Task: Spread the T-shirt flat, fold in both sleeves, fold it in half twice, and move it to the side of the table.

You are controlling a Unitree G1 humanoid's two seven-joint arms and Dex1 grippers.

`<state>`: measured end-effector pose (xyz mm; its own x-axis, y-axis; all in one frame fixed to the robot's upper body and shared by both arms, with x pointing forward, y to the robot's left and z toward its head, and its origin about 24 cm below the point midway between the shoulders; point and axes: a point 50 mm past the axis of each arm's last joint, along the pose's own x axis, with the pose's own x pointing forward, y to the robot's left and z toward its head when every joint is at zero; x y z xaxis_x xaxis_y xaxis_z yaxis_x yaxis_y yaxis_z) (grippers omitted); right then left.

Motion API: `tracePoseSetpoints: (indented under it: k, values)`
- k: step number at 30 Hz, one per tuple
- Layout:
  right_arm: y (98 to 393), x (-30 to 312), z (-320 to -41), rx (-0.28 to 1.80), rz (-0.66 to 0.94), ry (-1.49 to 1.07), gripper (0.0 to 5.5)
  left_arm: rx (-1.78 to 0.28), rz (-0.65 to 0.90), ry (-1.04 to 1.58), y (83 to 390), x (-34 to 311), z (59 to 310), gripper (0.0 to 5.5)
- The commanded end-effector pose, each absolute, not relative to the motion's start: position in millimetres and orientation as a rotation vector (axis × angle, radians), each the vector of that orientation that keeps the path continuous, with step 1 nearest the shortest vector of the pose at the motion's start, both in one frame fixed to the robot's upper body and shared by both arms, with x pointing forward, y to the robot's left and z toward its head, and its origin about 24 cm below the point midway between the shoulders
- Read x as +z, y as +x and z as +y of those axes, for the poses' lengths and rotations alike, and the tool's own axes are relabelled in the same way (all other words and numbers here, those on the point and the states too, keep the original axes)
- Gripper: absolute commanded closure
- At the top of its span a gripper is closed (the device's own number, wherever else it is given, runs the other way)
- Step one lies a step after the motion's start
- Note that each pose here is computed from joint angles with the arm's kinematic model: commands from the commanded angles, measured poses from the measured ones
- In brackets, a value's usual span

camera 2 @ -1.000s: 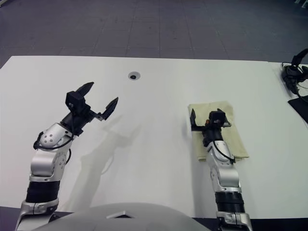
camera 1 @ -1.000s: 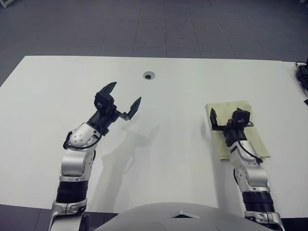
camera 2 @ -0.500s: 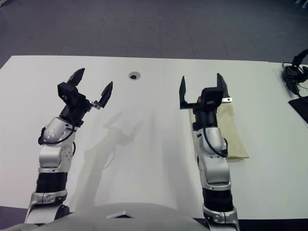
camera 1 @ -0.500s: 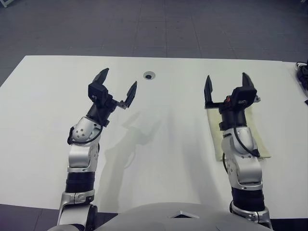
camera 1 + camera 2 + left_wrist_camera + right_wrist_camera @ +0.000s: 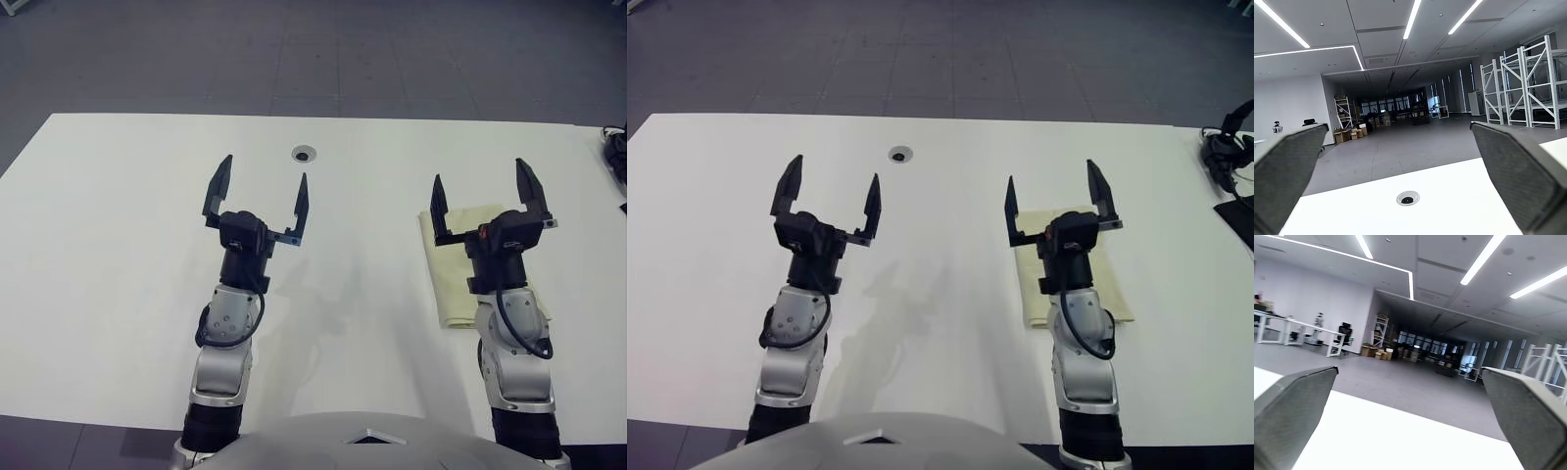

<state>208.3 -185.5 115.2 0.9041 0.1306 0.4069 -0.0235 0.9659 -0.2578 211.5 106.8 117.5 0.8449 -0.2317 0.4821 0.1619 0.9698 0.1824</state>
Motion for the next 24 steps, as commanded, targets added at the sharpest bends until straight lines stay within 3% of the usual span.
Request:
tracePoseSetpoints:
  k: [1,8,14,24]
  values:
    - [211,107,-193,0.086,-0.433,-0.262,0.11,-0.223,-0.505,0.151,215,106,102,0.1]
    - [238,117,-182,0.118,-0.484,-0.145,0.11,-0.139,-0.609,0.099,223,124,117,0.1]
    - [225,115,-180,0.031,-0.478,-0.079,0.11,-0.236,-0.657,0.307,235,106,127,0.1]
    - [218,128,-178,0.015,-0.506,-0.09,0.11,-0.193,-0.695,0.207,247,126,146,0.1]
